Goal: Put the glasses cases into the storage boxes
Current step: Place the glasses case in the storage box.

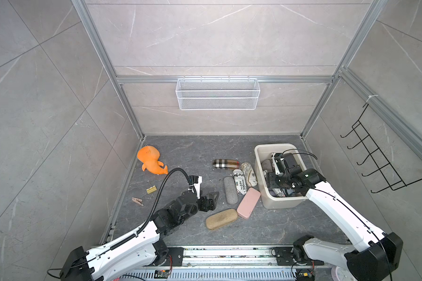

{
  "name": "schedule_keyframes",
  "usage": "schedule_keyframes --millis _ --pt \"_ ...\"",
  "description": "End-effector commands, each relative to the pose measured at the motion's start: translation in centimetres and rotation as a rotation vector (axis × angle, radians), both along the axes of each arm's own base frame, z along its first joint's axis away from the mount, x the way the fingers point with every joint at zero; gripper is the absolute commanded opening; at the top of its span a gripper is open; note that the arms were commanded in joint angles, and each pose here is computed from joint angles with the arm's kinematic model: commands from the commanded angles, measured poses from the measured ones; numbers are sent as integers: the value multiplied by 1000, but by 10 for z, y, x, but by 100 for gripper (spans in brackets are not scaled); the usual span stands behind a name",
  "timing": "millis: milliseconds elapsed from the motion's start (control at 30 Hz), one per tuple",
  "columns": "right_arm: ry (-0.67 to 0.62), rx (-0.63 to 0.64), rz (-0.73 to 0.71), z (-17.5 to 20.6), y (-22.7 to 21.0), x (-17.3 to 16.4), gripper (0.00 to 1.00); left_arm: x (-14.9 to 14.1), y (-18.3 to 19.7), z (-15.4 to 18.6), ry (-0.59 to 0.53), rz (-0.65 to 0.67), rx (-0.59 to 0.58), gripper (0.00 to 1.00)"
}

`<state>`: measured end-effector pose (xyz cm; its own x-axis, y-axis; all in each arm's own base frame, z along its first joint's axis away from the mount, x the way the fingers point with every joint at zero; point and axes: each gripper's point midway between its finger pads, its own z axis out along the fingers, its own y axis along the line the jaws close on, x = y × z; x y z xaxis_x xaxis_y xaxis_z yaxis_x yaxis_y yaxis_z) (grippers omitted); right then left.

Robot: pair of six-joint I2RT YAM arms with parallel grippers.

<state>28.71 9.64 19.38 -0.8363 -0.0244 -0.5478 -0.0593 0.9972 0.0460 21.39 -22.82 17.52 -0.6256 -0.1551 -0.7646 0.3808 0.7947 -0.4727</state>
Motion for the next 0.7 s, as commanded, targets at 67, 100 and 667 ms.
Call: schedule_keyframes --millis 67,100,667 --pt "-113 -20 -39 35 -6 14 52 3 -11 17 -11 -16 -49 96" --pt "-121 -40 -52 34 -9 17 43 4 -12 18 -10 -17 -53 96" --pt "26 -20 -80 -44 -7 1 29 -11 -30 -25 161 -127 87 89"
